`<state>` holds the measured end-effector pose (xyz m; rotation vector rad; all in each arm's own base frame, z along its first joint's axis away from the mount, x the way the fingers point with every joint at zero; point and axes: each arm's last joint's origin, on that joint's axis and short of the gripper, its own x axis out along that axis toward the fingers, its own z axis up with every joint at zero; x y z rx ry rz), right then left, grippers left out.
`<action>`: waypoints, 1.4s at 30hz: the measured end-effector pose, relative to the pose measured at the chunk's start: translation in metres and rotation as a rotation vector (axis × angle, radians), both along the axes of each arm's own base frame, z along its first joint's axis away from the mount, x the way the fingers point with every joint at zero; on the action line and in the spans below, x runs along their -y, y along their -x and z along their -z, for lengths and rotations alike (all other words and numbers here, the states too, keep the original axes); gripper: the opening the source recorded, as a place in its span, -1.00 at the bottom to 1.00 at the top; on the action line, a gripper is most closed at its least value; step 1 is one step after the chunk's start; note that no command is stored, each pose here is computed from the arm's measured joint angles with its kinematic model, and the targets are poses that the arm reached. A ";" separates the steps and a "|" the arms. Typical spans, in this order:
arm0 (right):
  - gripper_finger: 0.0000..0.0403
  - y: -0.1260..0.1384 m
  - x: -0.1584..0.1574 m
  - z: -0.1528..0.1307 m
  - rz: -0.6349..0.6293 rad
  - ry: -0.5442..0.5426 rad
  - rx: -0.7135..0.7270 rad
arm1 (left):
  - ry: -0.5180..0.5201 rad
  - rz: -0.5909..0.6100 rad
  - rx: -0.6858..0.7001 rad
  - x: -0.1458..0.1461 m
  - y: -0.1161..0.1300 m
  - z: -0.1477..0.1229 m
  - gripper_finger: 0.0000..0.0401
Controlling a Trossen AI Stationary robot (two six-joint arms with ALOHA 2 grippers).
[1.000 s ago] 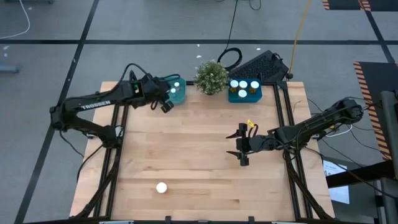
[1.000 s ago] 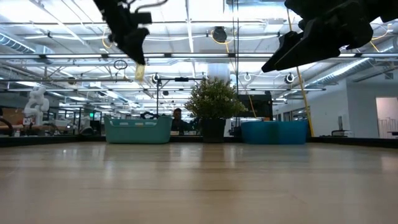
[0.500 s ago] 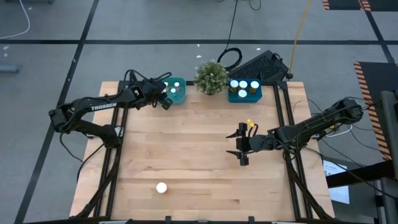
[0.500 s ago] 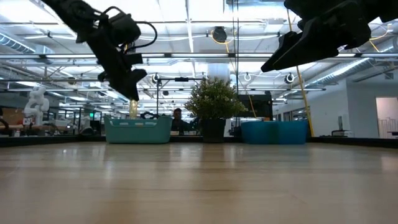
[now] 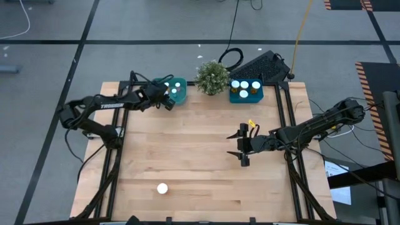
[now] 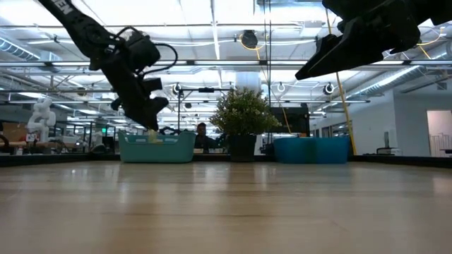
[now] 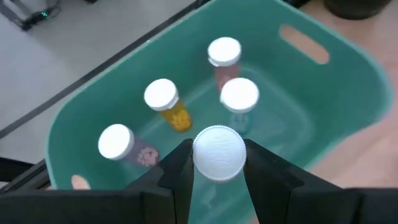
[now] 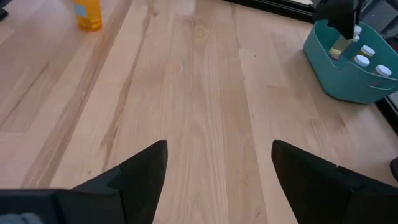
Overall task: Pick and place medicine bottles into bin by pill shape (circle, oval)
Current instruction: Put the small yellow pill bottle into the green bin
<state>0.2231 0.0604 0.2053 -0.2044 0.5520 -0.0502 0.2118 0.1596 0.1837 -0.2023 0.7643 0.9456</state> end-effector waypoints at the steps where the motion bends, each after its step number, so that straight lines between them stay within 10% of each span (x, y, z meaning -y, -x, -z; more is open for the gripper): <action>1: 0.40 0.000 0.000 0.000 0.000 0.000 0.000 | -0.003 -0.014 -0.003 -0.001 -0.001 0.002 -0.36; 35: 0.40 0.000 0.000 0.000 0.000 0.000 -0.001 | 0.061 -0.125 0.019 -0.022 0.000 0.027 -0.35; 42: 0.40 0.000 0.000 0.000 0.000 0.000 -0.001 | 0.068 -0.135 0.016 -0.023 0.002 0.027 -0.07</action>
